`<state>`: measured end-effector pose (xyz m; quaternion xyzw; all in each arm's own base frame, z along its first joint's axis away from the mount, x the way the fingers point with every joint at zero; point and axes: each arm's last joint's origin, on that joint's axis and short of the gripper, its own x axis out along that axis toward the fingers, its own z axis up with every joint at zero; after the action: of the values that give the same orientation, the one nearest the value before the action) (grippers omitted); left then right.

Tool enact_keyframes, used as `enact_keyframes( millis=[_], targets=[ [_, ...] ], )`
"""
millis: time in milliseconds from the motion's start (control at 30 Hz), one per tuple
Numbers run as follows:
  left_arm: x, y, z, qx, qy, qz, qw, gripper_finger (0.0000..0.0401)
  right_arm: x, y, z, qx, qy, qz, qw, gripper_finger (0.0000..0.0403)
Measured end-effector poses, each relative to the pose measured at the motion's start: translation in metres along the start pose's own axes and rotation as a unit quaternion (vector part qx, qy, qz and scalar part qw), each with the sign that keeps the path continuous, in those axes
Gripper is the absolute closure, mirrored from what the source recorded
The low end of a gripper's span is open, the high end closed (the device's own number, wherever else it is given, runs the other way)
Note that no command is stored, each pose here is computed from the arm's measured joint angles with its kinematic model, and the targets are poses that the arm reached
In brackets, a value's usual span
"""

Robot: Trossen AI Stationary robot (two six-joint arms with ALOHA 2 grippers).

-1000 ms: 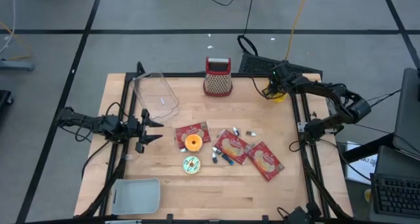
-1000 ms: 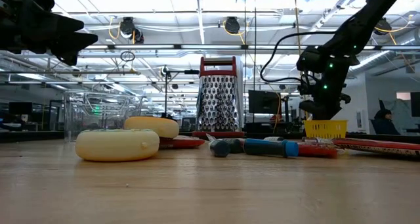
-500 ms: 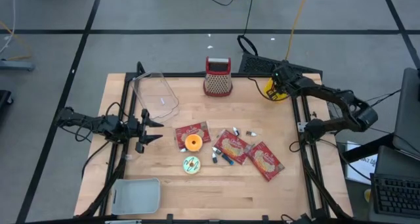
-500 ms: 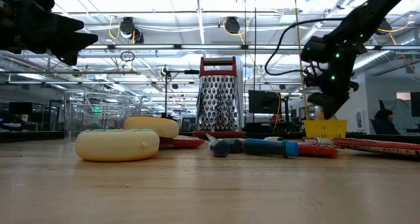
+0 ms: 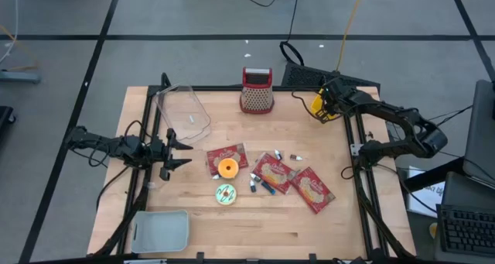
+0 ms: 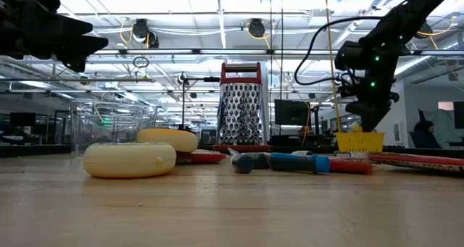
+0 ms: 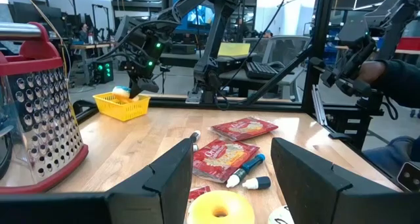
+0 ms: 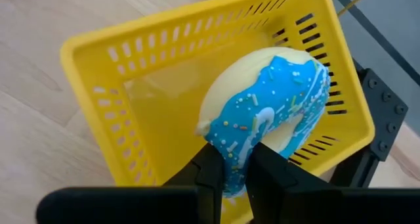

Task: Pick & Place Food Item
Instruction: Adjust the blue donut in the yellow bin

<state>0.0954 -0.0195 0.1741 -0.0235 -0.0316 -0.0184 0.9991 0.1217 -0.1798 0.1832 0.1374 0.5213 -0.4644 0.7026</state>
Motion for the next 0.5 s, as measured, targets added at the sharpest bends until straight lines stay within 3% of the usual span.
enact_keyframes(
  millis=[267, 500],
  targets=[
    [0.0000, 0.0000, 0.0000, 0.000, 0.000, 0.000, 1.000, 0.0192, 0.0001, -0.0002, 0.0012, 0.008, -0.006, -0.001, 1.000, 0.0353],
    [0.0000, 0.0000, 0.0000, 0.000, 0.000, 0.000, 1.000, 0.0192, 0.0001, -0.0002, 0.0008, 0.012, -0.004, -0.001, 1.000, 0.0275]
  ],
)
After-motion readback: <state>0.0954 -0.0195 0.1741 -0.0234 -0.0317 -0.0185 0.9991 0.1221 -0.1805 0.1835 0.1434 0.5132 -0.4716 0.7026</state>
